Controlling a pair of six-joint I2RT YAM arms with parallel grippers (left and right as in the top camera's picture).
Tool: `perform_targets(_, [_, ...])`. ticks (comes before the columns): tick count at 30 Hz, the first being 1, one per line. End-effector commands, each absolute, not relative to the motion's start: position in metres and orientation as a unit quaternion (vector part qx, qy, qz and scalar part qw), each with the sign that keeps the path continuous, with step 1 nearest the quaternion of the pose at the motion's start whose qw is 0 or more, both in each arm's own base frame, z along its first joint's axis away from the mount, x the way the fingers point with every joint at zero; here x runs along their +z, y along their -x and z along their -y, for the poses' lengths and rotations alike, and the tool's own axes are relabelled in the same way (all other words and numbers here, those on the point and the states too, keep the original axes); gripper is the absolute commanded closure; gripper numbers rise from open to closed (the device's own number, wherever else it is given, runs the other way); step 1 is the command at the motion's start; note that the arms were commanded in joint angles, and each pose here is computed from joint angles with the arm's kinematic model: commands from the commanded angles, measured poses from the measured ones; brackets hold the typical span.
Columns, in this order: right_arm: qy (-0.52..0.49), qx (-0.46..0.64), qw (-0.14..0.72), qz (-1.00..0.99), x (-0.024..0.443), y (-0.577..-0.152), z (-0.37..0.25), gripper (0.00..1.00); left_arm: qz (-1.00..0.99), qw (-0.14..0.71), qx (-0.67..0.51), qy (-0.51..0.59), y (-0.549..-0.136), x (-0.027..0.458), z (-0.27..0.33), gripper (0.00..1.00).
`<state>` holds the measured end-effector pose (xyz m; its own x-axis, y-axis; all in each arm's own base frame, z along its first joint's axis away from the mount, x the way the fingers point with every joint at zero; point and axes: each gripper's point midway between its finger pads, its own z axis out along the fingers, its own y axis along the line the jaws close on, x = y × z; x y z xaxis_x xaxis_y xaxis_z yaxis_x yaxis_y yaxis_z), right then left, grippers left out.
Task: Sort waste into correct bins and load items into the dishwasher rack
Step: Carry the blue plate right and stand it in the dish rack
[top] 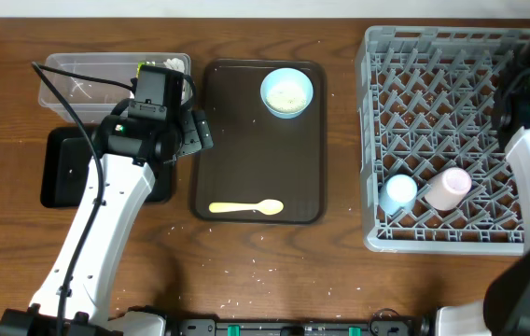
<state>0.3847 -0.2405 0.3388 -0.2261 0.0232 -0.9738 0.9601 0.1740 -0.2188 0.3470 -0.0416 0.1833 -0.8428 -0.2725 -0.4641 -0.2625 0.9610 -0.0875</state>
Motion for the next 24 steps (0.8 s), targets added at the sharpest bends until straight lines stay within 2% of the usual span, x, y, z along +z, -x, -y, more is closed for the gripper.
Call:
perform_targets(1, [-0.26, -0.507, 0.45, -0.688, 0.324, -0.429, 0.247, 0.99, -0.958, 0.248, -0.006, 0.145, -0.349, 0.186, 0.039, 0.06])
perform_targets(4, [-0.161, -0.509, 0.434, -0.726, 0.304, -0.458, 0.245, 0.99, -0.958, 0.248, -0.006, 0.145, -0.349, 0.187, 0.039, 0.05])
perform_targets(7, [-0.129, -0.529, 0.409, -0.732, 0.288, -0.469, 0.248, 0.99, -0.958, 0.248, -0.006, 0.145, -0.349, 0.187, 0.039, 0.05])
perform_targets(15, [-0.096, -0.526, 0.362, -0.763, 0.236, -0.483, 0.247, 0.99, -0.958, 0.248, -0.006, 0.145, -0.349, 0.187, 0.039, 0.05])
perform_targets(24, [-0.05, -0.512, 0.337, -0.788, 0.213, -0.493, 0.216, 0.98, -0.958, 0.248, -0.006, 0.145, -0.349, 0.187, 0.039, 0.05])
